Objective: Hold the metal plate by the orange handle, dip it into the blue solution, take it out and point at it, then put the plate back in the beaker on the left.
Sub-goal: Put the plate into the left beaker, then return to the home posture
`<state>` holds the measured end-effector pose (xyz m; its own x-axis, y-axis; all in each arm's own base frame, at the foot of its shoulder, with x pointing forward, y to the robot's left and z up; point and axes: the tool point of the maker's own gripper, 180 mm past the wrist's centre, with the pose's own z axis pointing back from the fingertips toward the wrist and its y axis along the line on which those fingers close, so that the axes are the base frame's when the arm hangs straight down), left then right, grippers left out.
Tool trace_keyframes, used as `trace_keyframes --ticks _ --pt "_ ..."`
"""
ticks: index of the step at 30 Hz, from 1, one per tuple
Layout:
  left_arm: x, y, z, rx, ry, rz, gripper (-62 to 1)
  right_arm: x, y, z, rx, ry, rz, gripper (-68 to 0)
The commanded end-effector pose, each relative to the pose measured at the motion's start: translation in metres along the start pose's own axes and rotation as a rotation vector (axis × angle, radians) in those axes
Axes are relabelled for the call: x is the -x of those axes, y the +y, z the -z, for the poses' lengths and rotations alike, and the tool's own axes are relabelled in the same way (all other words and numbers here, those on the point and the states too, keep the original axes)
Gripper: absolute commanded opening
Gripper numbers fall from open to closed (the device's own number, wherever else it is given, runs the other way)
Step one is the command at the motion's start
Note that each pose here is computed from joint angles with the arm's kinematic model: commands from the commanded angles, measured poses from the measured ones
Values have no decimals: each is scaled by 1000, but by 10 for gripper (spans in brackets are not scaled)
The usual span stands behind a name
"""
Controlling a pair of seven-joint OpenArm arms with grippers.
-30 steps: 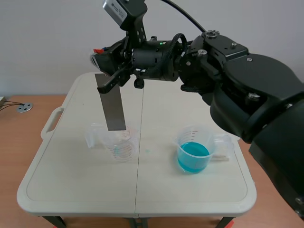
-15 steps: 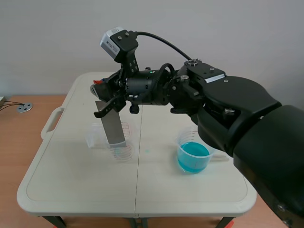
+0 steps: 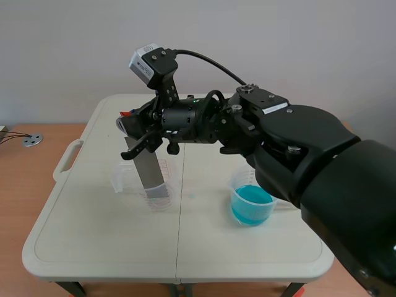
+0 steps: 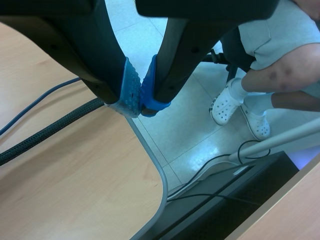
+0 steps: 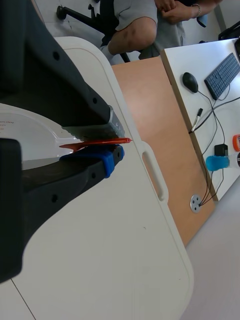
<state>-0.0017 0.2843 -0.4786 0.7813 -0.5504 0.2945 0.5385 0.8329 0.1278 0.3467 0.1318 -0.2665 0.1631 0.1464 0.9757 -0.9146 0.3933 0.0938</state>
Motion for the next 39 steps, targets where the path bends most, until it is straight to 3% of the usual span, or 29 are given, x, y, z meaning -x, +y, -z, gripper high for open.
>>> trace_keyframes --ticks 1,4,8,11,13,15,16,18,19,26,29,34,39 --pt "0 0 -2 4 -4 1 -593 -21 -1 4 -4 -48 -23 -662" --pt "0 0 -2 4 -3 1 -592 -20 -2 4 -3 -38 -36 -654" --pt "0 0 -2 4 -3 1 -592 -17 -3 4 2 -16 -66 -549" --pt "0 0 -2 4 -3 2 -592 -16 -4 4 7 -12 -72 -407" --pt "0 0 -2 4 -3 3 -567 -16 -4 4 7 -14 -72 -262" --pt "1 0 -2 4 3 5 -448 -19 -8 4 29 -26 -69 -131" --pt "3 0 -2 4 10 5 -346 -20 -10 4 41 -33 -68 -79" --pt "6 0 -2 4 26 4 -73 -23 -17 3 77 -46 -67 -10" --pt "5 0 -2 4 26 4 14 -24 -21 3 99 -47 -68 -12" --pt "4 0 -2 3 18 2 14 -23 -33 -2 149 -38 -74 -12" --pt "4 0 -2 4 18 1 14 -31 -41 -9 171 -57 -84 -12" --pt "4 0 -2 4 17 0 14 -50 -55 -33 211 -88 -139 -12" --pt "-1 1 -2 0 -10 -6 14 -56 -54 -62 238 -114 -166 -12"
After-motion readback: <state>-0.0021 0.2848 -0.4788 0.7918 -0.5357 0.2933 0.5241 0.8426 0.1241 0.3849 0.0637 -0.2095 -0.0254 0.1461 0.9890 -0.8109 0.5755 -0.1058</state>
